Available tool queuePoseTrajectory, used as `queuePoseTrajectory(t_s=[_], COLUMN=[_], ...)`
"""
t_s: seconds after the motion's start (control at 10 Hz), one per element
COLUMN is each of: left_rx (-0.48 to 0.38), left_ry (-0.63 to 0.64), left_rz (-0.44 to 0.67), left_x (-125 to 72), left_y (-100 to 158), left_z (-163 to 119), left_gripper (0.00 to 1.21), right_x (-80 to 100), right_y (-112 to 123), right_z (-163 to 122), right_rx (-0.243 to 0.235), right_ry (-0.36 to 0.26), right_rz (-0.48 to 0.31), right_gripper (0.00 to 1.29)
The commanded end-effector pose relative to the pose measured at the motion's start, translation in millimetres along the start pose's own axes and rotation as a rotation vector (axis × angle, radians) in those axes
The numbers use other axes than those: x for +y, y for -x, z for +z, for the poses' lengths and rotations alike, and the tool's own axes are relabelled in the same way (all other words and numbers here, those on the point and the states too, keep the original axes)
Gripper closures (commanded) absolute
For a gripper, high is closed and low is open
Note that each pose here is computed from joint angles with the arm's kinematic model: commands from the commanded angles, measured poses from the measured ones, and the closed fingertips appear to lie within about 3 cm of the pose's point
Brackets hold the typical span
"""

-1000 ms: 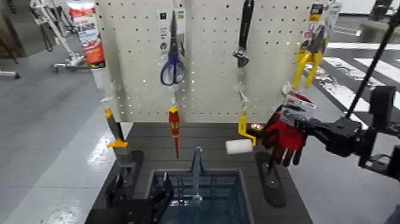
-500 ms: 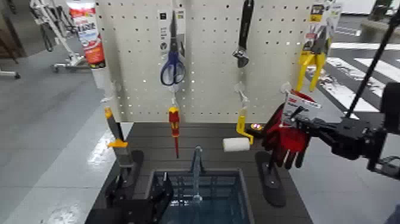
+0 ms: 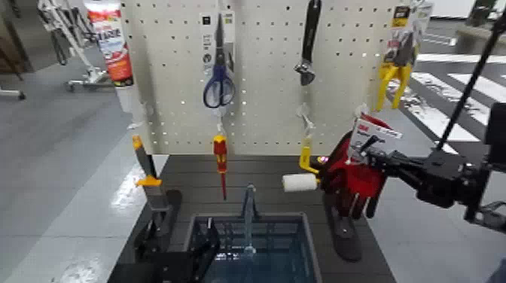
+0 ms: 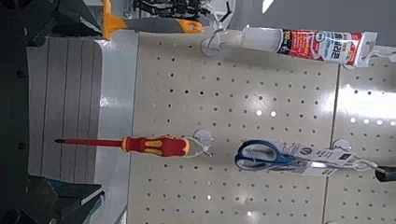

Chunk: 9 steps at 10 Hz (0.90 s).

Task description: Put the red colored gloves into the crate.

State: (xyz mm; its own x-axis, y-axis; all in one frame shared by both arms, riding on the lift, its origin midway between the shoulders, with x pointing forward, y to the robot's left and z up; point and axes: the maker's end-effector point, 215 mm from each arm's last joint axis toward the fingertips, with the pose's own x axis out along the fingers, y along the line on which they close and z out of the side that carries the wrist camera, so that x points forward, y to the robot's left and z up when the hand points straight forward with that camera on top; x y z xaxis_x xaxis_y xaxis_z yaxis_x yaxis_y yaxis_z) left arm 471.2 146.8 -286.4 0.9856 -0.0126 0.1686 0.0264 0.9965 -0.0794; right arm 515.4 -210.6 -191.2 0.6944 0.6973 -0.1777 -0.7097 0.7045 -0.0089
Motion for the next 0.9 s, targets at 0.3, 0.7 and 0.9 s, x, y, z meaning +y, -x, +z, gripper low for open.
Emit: queuePoseTrajectory(t_s=[0.3, 0.7, 0.9], left_rx=[-0.001, -0.003, -0.007], left_ry=[-0.003, -0.007, -0.007], left_rz=[0.006, 0.009, 0.006], left_x=[1.6, 3.9, 3.1], left_y=[-0.4, -1.0, -2.0], left_z=[0.5, 1.0, 2.7], left_gripper=[0.12, 0.12, 0.12], right_x=[42.8, 74.8, 92.6], right_y=[-9.6, -29.7, -41.6], right_z=[-7.7, -35.7, -55.7], right_rx=[-0.011, 0.016, 0.038], right_ry=[-0.097, -0.187, -0.236], right_rz=[0.116, 0.203, 0.250], right_gripper=[1.23, 1.23, 1.23])
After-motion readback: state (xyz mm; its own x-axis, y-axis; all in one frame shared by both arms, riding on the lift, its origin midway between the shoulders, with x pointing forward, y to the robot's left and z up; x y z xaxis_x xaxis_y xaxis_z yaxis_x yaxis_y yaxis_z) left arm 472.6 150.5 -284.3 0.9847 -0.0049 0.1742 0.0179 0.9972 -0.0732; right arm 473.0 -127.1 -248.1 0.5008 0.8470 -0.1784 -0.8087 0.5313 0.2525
